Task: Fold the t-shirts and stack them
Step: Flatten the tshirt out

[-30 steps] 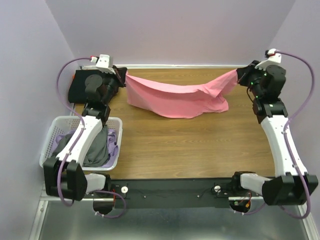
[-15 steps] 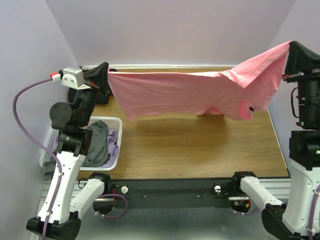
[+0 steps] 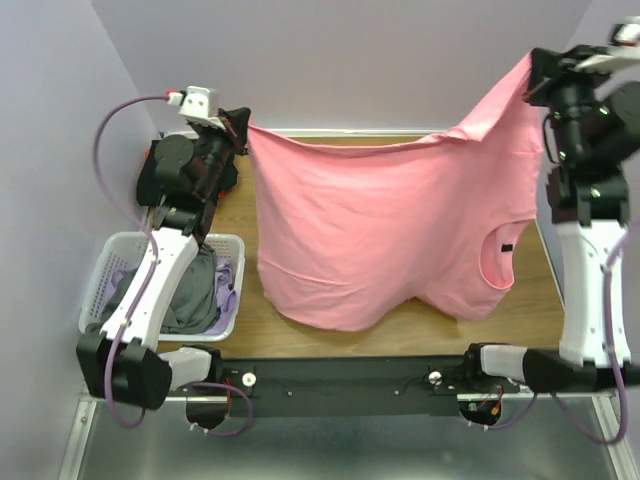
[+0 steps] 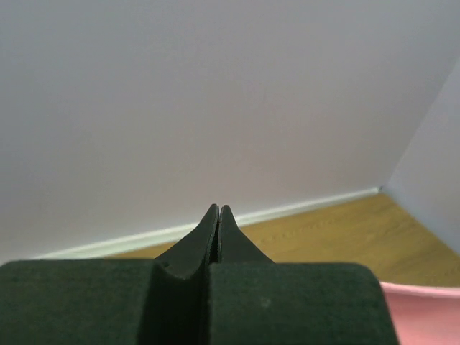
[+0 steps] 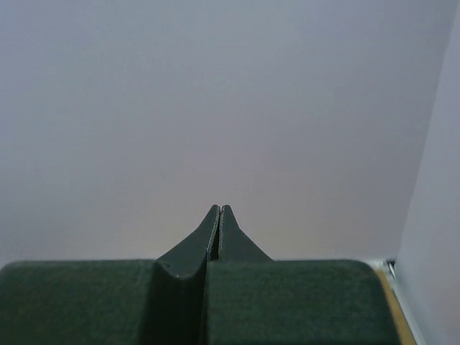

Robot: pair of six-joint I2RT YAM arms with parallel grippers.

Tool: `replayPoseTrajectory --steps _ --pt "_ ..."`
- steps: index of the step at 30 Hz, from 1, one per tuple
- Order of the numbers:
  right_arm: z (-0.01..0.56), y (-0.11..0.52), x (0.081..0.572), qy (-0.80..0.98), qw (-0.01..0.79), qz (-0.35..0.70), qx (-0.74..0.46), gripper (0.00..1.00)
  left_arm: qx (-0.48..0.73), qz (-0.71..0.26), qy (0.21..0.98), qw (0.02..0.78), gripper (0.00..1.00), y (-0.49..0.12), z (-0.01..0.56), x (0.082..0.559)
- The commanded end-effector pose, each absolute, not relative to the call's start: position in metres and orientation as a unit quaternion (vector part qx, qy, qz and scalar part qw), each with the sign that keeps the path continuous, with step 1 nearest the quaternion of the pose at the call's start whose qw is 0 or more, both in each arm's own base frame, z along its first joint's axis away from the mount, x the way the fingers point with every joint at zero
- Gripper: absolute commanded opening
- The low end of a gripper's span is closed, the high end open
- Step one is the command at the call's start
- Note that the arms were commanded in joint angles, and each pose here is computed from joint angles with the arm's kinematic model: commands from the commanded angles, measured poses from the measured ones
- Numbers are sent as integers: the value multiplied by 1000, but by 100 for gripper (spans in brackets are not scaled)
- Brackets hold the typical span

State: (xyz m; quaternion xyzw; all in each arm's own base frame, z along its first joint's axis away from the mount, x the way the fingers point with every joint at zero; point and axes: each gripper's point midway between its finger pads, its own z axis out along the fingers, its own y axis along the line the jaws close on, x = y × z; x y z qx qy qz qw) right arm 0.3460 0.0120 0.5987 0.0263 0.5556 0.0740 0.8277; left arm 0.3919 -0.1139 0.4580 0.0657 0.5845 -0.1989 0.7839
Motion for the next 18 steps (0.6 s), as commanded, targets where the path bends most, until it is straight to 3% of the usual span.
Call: replayPoseTrajectory --steps 1,7,18 --pt "555 -1 402 604 795 36 48 1 84 -204 585 780 0 -125 453 413" --pt "559 1 419 604 795 36 36 1 87 -214 582 780 0 -129 453 417" --pt "611 2 328 539 841 31 24 1 110 -203 532 814 0 -121 486 345"
